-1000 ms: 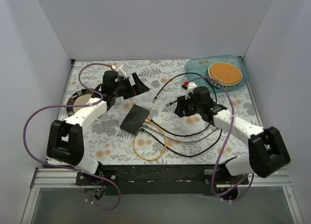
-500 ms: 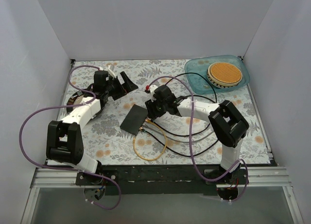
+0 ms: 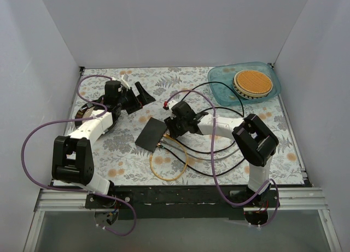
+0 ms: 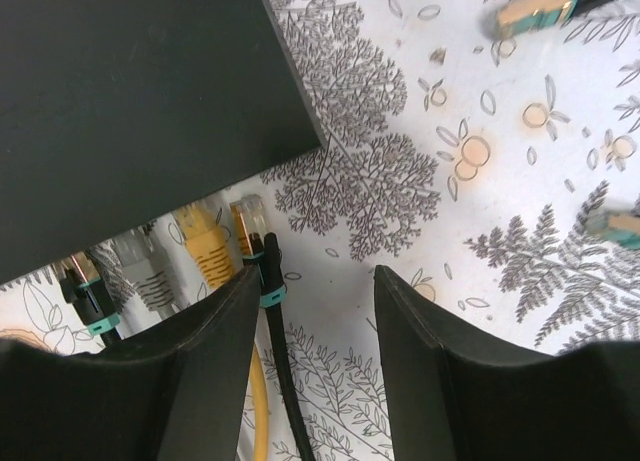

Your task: Insert the plug into the switch port

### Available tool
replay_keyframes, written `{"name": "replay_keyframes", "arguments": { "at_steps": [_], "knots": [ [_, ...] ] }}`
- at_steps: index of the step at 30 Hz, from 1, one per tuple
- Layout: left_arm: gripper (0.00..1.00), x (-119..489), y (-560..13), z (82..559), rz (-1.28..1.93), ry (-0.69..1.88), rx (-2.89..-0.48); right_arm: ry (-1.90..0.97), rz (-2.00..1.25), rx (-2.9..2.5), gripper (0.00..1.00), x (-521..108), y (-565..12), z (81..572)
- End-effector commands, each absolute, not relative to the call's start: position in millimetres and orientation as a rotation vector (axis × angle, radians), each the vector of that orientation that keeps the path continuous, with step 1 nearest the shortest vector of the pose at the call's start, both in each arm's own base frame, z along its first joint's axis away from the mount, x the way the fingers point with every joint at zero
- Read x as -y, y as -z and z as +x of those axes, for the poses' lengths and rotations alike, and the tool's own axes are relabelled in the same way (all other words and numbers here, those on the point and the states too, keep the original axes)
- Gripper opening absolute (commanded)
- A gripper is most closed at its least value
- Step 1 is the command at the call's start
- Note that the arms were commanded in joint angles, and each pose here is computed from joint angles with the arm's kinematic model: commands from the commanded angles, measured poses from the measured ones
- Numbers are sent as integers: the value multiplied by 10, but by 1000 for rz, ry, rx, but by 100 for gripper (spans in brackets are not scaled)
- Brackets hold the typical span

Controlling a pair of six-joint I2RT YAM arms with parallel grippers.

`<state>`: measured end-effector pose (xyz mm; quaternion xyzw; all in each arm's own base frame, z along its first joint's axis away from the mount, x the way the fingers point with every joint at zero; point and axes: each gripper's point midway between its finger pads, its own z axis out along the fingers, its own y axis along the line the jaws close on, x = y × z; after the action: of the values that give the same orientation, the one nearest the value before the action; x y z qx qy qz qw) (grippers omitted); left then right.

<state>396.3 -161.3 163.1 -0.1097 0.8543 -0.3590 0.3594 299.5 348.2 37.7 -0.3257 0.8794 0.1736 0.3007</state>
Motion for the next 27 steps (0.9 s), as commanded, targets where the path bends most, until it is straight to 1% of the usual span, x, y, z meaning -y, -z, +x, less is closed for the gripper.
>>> {"name": "replay_keyframes", "arguments": {
  "at_steps": [1,19,22,23,27],
  "knots": [
    [98,1593,-1829,3920,-255,944,-2148,-432,-861,-2324,56,-3429,-357,2962],
    [98,1605,-1784,3908,-256,961,-2159,-432,-914,-2320,52,-3316,-284,2677],
    [98,1595,-1774,3916,-257,960,-2158,-423,-933,-2317,49,-3265,-263,2628],
    [98,1601,-1774,3914,-255,961,-2158,-421,-939,-2316,46,-3247,-265,2607],
    [98,1609,-1758,3917,-255,966,-2162,-383,-962,-2329,43,-3112,-180,2514]
  ]
}}
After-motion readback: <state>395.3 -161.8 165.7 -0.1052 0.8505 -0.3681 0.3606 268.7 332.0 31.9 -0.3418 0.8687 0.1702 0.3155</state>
